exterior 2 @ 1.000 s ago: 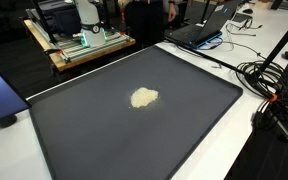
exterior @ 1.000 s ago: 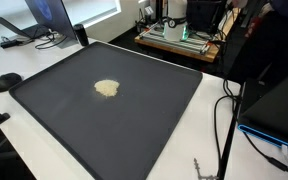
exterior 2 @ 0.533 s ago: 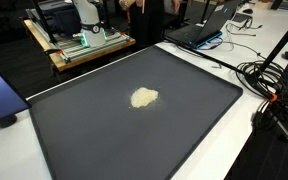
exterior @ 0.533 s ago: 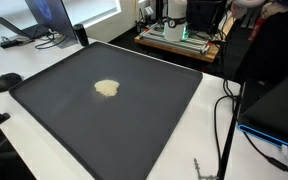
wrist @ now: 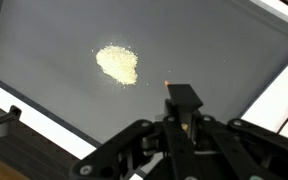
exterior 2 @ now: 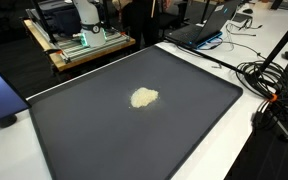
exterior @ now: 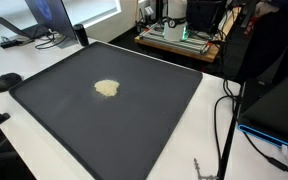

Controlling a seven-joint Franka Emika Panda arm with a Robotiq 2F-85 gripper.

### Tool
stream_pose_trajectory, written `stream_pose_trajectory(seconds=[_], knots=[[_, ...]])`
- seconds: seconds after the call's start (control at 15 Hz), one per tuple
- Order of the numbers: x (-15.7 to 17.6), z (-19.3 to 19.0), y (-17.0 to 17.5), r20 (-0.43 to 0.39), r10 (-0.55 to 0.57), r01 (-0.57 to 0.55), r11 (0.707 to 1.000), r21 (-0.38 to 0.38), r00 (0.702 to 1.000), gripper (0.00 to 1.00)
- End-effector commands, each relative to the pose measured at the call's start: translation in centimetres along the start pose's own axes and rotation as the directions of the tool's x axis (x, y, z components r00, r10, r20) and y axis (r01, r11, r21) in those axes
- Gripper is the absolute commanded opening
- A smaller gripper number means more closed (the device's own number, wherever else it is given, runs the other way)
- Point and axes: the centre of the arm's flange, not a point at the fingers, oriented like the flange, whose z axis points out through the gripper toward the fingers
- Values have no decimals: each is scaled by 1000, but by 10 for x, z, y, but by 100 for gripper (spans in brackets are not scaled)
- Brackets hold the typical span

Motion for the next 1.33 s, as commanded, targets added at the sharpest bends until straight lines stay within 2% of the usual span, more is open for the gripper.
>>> stream_pose_trajectory(seconds=[0.0,0.73,0.8,1.07,1.27], knots=[[0,-1,-1,-1,-5,5,1000,0,1000,13],[0,-1,0,-2,-14,14,1000,-1,1000,13],[13,0,3,2,9,-9,1000,3,1000,3],[78,13,3,93,89,-89,996,0,992,3],[121,43,0,195,173,-170,985,-29,965,3]])
